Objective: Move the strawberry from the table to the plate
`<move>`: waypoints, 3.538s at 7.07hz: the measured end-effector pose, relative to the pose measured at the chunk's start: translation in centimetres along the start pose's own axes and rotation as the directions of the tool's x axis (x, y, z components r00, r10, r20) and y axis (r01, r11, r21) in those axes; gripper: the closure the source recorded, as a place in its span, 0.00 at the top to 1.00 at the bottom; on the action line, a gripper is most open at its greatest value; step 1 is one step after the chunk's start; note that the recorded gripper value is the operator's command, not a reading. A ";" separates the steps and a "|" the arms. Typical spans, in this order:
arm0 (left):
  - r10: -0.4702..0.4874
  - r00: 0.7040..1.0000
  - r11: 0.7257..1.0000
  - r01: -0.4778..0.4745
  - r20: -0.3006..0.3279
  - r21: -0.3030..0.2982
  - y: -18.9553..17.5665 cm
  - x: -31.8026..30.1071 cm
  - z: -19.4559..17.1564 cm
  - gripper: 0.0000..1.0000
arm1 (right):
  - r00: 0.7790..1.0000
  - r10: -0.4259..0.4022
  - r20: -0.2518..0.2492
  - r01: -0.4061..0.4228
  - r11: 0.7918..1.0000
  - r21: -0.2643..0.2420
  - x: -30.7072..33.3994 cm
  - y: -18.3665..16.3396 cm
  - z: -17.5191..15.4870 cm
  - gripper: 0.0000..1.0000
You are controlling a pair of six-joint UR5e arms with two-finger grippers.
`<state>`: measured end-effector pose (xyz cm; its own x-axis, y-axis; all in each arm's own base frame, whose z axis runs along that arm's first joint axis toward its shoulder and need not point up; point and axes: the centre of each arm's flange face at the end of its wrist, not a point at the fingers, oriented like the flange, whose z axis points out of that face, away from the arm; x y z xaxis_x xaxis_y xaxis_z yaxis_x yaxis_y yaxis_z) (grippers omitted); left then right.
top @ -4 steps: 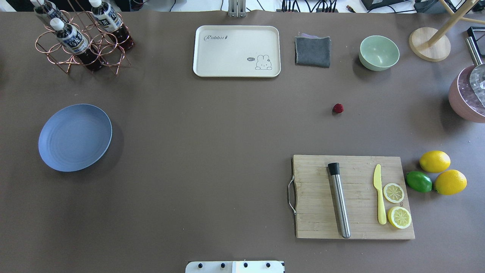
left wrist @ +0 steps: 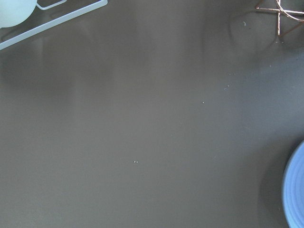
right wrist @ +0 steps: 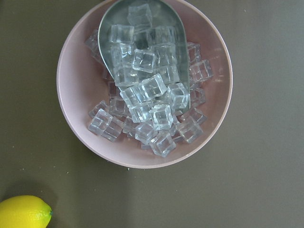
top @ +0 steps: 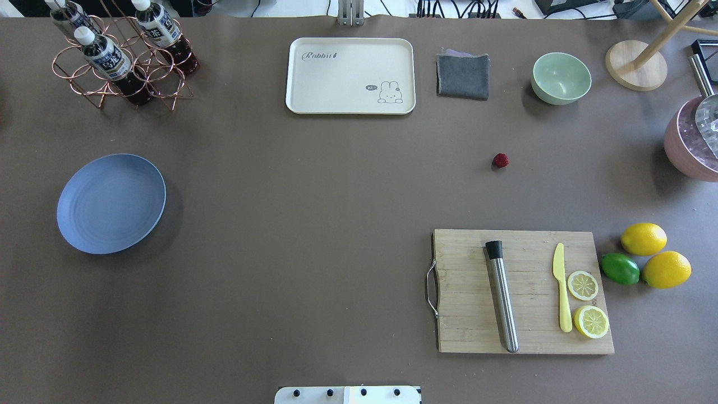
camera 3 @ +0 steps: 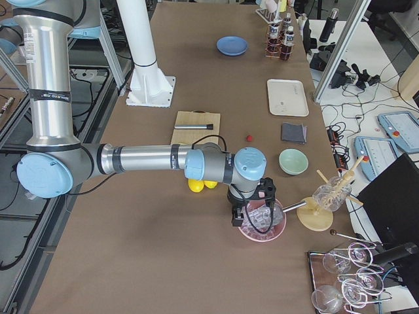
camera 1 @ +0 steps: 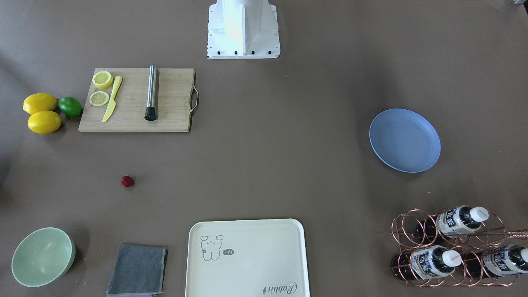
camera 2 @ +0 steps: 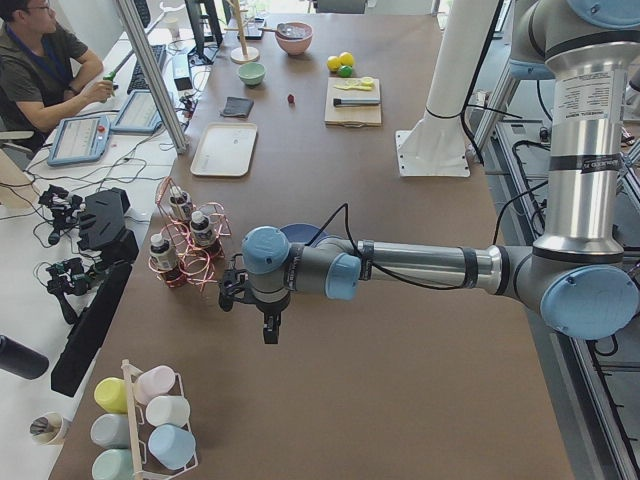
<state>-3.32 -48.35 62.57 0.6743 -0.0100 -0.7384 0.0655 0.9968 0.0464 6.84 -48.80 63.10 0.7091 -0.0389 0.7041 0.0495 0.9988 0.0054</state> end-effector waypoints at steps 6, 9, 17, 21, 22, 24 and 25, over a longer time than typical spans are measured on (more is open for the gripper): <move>0.052 0.999 0.999 -0.052 -0.011 0.012 1.2 1.4 0.4 0.98 | 1.000 0.004 0.002 -0.004 1.000 -0.004 0.1 0.3 0.1 1.00; 0.048 0.999 0.999 -0.048 -0.013 0.010 1.5 1.4 0.5 0.98 | 1.000 0.006 0.003 -0.006 1.000 -0.006 0.3 0.6 0.4 1.00; 0.052 0.998 0.999 -0.051 -0.033 0.013 1.6 2.0 0.1 0.98 | 1.000 -0.020 0.001 0.020 1.000 0.009 -0.6 0.5 -0.3 1.00; 0.059 0.996 0.998 -0.057 -0.061 0.037 0.9 5.5 0.0 0.97 | 0.998 -0.059 0.003 0.059 0.998 0.013 -2.7 0.2 -0.6 1.00; 0.056 0.995 0.998 -0.054 -0.080 0.033 1.0 8.5 1.7 0.97 | 0.998 -0.062 0.019 0.062 0.998 0.012 -3.1 0.3 -0.5 1.00; 0.061 0.994 0.998 -0.058 -0.087 0.036 2.1 13.4 7.5 0.95 | 0.996 -0.062 0.063 0.062 0.998 0.007 -3.6 0.6 0.0 1.00; 0.072 0.994 0.997 -0.068 -0.081 0.043 2.7 15.1 11.0 0.93 | 0.996 -0.053 0.070 0.053 0.999 0.002 -3.9 0.6 0.2 1.00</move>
<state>15.19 -46.72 58.95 0.6158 0.0679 -0.7850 0.0506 0.9908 0.1254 3.98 -48.07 60.54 0.6546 -0.0896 0.7506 0.0858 0.9953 0.0439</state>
